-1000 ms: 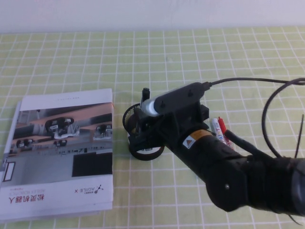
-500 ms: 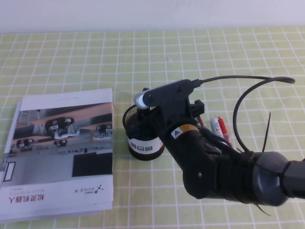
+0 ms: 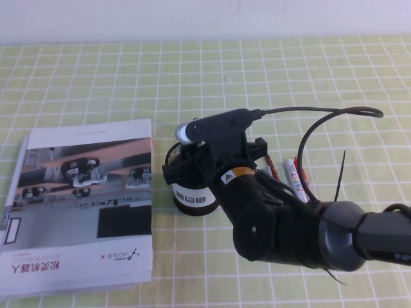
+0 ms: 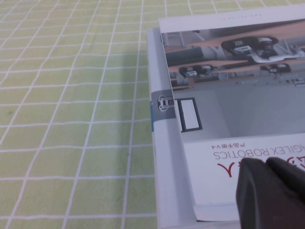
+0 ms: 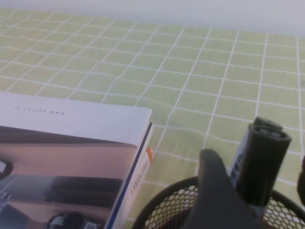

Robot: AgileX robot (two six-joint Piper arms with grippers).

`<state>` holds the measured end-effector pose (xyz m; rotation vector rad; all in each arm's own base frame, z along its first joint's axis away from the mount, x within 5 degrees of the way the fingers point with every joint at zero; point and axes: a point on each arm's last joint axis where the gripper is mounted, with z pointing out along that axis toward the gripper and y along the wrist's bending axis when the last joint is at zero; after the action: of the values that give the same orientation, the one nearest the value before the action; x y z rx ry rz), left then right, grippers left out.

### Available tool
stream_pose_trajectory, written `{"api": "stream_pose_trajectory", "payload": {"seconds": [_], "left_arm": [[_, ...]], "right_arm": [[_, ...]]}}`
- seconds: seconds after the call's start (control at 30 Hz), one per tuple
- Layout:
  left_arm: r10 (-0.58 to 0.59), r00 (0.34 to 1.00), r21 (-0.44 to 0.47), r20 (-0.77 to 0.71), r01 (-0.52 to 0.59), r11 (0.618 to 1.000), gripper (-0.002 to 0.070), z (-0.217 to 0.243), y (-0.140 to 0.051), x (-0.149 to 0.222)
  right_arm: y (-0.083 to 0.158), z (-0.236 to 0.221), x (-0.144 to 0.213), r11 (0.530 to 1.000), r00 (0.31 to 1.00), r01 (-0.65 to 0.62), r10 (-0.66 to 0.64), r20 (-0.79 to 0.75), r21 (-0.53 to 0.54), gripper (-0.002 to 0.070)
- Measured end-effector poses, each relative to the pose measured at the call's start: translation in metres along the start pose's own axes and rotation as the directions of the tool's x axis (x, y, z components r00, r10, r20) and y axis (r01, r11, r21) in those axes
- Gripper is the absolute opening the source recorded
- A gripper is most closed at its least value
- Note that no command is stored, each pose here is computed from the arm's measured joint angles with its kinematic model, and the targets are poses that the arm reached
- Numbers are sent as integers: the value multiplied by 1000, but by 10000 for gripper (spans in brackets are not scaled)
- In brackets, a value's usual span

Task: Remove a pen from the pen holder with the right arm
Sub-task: 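Take a marker out of the pen holder and lay it on the table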

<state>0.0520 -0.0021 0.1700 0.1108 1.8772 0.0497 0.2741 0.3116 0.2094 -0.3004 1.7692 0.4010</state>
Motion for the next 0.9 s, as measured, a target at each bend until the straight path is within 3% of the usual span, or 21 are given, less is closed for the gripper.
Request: {"api": "stream_pose_trajectory", "payload": {"seconds": [0.2,0.63,0.9], "left_arm": [[0,1000,0,0,0,1000,-6,0,0,0],[0,1000,0,0,0,1000,-6,0,0,0],[0,1000,0,0,0,1000,-6,0,0,0]], "right_arm": [[0,0,0,1000,1000,-1,1,-1,1,227],[0,0,1,1000,1000,-2,2,-12,-2,172],[0,0,2,1000,1000,-2,2,-15,-4,102]]}}
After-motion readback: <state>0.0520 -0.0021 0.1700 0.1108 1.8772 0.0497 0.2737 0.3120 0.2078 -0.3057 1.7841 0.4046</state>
